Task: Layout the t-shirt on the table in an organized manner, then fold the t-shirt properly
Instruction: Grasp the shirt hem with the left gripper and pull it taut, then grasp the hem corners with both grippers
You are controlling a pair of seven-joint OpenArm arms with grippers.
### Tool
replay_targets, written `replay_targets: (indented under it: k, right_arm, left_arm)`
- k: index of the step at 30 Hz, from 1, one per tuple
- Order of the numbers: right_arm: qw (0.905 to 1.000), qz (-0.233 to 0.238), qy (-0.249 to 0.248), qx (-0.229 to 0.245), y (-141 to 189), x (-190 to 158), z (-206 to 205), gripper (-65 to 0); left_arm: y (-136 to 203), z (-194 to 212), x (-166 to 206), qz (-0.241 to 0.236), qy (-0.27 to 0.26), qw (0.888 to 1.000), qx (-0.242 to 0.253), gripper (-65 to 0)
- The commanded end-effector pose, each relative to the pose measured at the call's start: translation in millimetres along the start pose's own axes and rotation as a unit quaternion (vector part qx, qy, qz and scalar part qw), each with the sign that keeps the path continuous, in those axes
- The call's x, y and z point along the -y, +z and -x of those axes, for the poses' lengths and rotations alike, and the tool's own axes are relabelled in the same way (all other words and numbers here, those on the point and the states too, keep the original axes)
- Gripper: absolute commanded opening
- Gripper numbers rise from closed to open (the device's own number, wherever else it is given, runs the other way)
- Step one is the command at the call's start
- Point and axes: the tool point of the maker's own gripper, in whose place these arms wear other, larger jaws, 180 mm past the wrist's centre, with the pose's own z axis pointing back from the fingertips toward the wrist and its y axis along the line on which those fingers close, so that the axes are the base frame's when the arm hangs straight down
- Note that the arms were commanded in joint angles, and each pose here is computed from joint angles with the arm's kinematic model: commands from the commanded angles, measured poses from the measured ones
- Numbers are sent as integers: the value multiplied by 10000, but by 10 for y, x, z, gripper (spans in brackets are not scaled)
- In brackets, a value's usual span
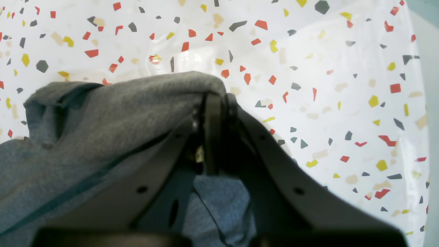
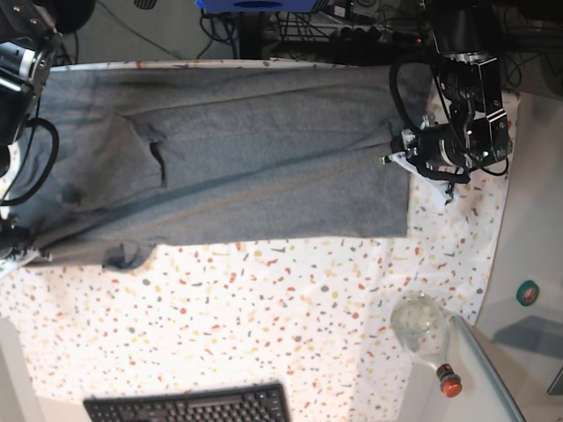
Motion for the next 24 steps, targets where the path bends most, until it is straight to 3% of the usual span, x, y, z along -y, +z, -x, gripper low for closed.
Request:
replay_targets:
  k: [1, 4, 6, 7, 11, 20, 24]
  right_arm:
    - [9994, 77, 33, 350, 75, 83, -272, -650]
    - [9994, 77, 33, 350, 75, 83, -272, -650]
    - [9994, 77, 33, 350, 75, 83, -272, -650]
    - [9993, 77, 33, 358, 76, 83, -274, -650]
    - [9993, 77, 31, 358, 73, 83, -272, -650]
    - [9993, 77, 31, 366, 73, 83, -275, -650]
    - [9993, 77, 31, 358, 73, 83, -272, -650]
  left_arm:
    - [59, -107, -6, -1, -44, 9999, 158, -535]
    - [140, -185, -54, -39, 19, 9994, 337, -263]
    - [252, -264, -85, -80, 33, 9984, 561, -150]
    - [320, -337, -82, -93, 9, 9974, 719, -130]
    - [450, -680, -37, -83, -21, 9937, 1117, -130]
    - [244, -1325, 109, 248, 344, 9883, 1465, -132]
    - [21, -1335, 32, 233, 528, 9908, 1226, -132]
